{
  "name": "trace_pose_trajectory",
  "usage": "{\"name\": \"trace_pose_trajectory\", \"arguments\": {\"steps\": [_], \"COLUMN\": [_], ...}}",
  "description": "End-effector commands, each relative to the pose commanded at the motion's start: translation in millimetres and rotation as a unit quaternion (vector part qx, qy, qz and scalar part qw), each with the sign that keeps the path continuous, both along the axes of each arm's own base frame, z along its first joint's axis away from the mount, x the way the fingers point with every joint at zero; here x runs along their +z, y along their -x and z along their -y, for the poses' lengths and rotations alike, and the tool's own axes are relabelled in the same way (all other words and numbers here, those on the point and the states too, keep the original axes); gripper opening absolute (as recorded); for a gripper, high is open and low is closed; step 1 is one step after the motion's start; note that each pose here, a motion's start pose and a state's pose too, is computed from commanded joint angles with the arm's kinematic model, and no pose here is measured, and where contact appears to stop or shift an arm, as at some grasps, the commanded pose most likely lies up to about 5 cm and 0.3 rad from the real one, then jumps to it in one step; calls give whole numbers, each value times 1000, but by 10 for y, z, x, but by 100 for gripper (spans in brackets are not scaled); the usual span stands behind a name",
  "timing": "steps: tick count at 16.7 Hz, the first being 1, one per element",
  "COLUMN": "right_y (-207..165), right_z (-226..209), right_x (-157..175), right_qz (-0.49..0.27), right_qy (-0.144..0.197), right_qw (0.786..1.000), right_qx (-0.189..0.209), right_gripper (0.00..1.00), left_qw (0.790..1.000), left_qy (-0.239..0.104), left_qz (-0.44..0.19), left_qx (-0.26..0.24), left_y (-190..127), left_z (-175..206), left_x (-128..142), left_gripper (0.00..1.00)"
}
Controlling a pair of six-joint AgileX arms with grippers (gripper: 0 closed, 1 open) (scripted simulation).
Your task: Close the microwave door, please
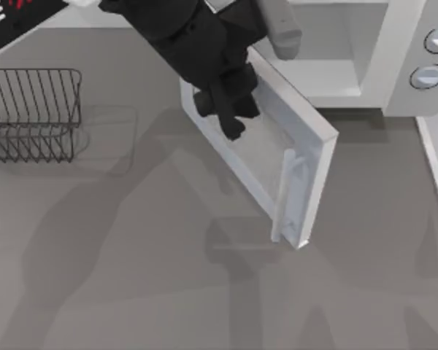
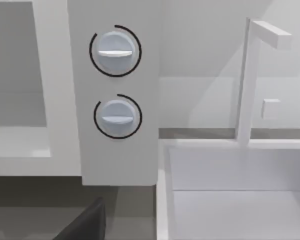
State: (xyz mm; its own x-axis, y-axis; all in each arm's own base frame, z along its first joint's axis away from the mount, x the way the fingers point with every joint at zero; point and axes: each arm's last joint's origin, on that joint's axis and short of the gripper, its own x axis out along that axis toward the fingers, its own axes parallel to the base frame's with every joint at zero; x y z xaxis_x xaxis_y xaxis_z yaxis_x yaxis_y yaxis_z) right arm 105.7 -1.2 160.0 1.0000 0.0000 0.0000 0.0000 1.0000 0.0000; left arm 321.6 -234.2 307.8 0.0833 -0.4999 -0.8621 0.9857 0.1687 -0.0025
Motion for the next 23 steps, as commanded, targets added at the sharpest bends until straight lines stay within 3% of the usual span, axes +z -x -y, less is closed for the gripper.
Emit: {"name": "trace_pose_trajectory", "arguments": {"steps": [13, 23], "right_y": [0, 0], "right_z": [0, 0], "right_x": [0, 0], "right_qz": [0, 0], "right_qy": [0, 0], "right_qw": [1000, 1000], "right_qx": [0, 0], "right_gripper": [100, 100], "left_qw": [1000, 999], "left_qy": [1, -3], "left_qz": [0, -28], "left_qx": [3, -36], "left_y": [-1, 132], "left_z": [160, 478], "left_x": [8, -115], "left_gripper": [0, 0]}}
